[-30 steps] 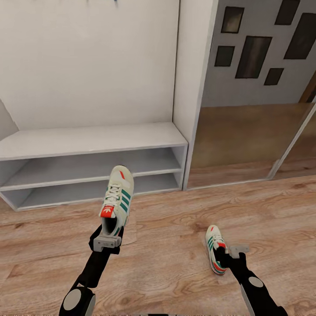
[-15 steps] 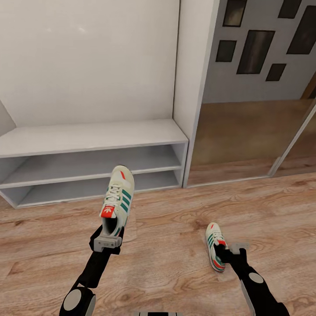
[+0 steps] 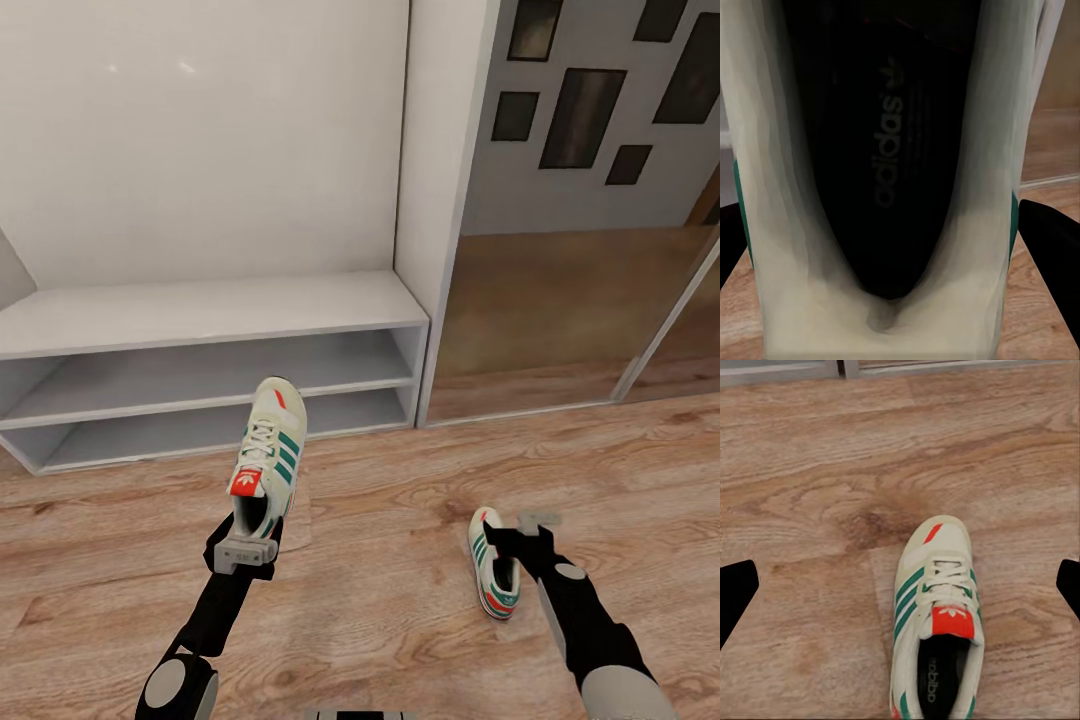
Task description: Pick up the two gym shoes and the two sandals from the corridor floor and place them onto the hallstand (shoe rack) in the corridor, making sure they are on the rack and not on the floor. Arrange them so the two gym shoes are next to each other and the two sandals are next to each other.
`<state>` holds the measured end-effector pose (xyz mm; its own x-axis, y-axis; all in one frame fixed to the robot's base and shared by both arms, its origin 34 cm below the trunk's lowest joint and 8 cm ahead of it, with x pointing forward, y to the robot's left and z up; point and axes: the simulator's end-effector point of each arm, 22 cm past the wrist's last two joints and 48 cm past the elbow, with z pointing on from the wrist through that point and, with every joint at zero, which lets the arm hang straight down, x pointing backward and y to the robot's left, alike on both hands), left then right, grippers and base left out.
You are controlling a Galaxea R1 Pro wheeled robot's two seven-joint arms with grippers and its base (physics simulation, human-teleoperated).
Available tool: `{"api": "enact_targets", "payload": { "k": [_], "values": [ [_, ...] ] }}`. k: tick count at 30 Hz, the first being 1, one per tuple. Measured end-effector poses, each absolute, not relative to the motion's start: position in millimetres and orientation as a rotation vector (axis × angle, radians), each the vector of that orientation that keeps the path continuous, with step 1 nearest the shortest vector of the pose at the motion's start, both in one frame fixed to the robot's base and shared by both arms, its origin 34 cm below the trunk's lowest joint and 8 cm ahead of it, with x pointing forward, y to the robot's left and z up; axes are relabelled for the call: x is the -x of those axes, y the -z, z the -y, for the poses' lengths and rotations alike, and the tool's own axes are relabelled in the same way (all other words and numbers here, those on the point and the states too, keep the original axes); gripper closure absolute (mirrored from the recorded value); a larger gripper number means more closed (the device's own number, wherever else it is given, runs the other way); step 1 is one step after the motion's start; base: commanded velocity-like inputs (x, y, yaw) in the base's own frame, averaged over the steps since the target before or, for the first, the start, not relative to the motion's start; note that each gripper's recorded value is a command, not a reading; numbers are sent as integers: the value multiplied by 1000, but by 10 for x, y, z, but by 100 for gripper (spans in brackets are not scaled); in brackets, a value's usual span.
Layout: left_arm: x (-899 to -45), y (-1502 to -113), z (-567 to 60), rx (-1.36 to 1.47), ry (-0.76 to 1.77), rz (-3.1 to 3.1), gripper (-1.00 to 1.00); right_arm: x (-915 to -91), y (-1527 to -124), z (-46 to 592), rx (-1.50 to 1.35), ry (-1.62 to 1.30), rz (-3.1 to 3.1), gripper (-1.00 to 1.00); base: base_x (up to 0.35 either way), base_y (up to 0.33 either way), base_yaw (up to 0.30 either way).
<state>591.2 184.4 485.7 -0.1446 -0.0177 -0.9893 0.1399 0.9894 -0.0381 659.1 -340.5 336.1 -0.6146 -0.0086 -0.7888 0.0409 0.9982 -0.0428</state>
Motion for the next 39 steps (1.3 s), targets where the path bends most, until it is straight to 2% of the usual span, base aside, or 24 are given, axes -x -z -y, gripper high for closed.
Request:
{"api": "enact_targets", "payload": {
  "k": [17, 39],
  "values": [
    [-5901, -4660, -1842, -91, 140, -1748, 100, -6396, -2930, 3310, -7, 45, -2285, -100, 0, 0, 0],
    [-5819, -4050, -1837, -83, 149, -1865, 100, -6057, -2282, 3553, -112, 75, -2392, -100, 0, 0, -6]
  ]
}}
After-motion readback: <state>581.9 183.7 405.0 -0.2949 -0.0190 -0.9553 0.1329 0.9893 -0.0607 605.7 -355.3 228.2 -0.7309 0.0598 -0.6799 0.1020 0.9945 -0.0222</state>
